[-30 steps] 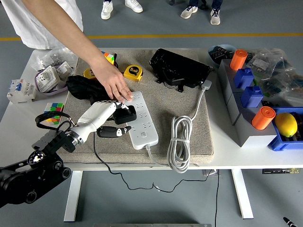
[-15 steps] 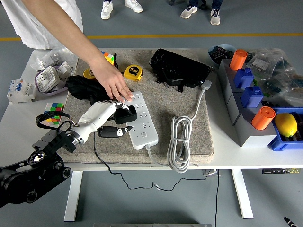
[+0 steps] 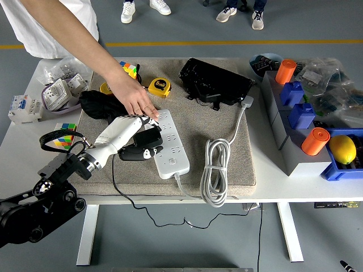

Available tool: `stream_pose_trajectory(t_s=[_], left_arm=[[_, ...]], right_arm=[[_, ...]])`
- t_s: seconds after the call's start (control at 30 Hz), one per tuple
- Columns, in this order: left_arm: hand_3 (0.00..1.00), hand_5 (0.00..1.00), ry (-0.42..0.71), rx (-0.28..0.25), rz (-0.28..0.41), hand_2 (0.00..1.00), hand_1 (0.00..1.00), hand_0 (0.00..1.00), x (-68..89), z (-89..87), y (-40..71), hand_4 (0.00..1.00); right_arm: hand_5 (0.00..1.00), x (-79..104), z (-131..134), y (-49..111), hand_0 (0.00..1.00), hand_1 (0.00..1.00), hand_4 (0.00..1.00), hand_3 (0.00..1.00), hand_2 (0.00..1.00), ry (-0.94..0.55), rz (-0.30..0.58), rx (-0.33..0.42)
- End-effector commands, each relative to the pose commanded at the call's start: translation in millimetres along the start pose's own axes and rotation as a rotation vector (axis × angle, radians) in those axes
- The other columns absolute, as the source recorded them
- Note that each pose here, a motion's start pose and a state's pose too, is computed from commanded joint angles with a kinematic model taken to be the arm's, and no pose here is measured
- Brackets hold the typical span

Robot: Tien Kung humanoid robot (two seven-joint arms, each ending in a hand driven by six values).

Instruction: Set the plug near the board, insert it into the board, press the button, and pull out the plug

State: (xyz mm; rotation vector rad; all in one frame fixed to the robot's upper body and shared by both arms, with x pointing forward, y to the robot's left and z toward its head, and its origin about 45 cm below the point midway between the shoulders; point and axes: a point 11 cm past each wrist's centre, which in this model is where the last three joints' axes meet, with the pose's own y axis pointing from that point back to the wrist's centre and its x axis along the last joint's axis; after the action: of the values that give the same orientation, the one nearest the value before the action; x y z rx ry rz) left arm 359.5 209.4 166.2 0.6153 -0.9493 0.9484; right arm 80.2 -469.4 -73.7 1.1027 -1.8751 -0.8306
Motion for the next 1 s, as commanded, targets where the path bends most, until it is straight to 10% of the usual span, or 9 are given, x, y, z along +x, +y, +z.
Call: stream_pose_trajectory(t_s=[0.43,0.47,0.57,0.63,0.67,1.0], left_arm=[[0.631,0.387,0.079,-0.061,0.006,0.647,0.656,0.615,16.0,35.5,4.8,0.788],[0.635,0.395,0.087,-0.063,-0.004,0.500,0.460,0.329,16.6,40.0,5.2,0.798],[0.635,0.395,0.107,-0.072,-0.037,0.500,0.460,0.329,18.3,55.1,6.1,0.798],[0.635,0.395,0.115,-0.058,-0.085,0.500,0.460,0.329,17.6,64.7,6.4,0.798],[0.689,0.209,0.117,-0.048,-0.108,0.274,0.196,0.156,16.8,67.9,6.6,0.728],[0.869,0.085,0.097,0.107,-0.361,0.214,0.107,0.075,-0.1,75.3,10.7,0.600]], right_arm=[[0.465,2.3,-0.3,0.1,0.610,0.632,0.998,0.552,0.649,0.002,0.004,0.001],[0.465,2.3,-0.4,0.1,0.610,0.632,0.998,0.552,0.650,0.002,0.004,0.001],[0.465,2.5,-0.8,0.0,0.610,0.632,0.998,0.552,0.650,0.002,0.004,0.002],[0.465,2.8,-0.8,0.0,0.610,0.632,0.998,0.552,0.650,0.003,0.004,0.002],[0.465,2.9,-0.8,0.0,0.611,0.633,0.998,0.552,0.649,0.004,0.004,0.002],[0.465,4.8,0.3,0.4,0.611,0.632,0.998,0.552,0.649,0.008,0.005,-0.001]])
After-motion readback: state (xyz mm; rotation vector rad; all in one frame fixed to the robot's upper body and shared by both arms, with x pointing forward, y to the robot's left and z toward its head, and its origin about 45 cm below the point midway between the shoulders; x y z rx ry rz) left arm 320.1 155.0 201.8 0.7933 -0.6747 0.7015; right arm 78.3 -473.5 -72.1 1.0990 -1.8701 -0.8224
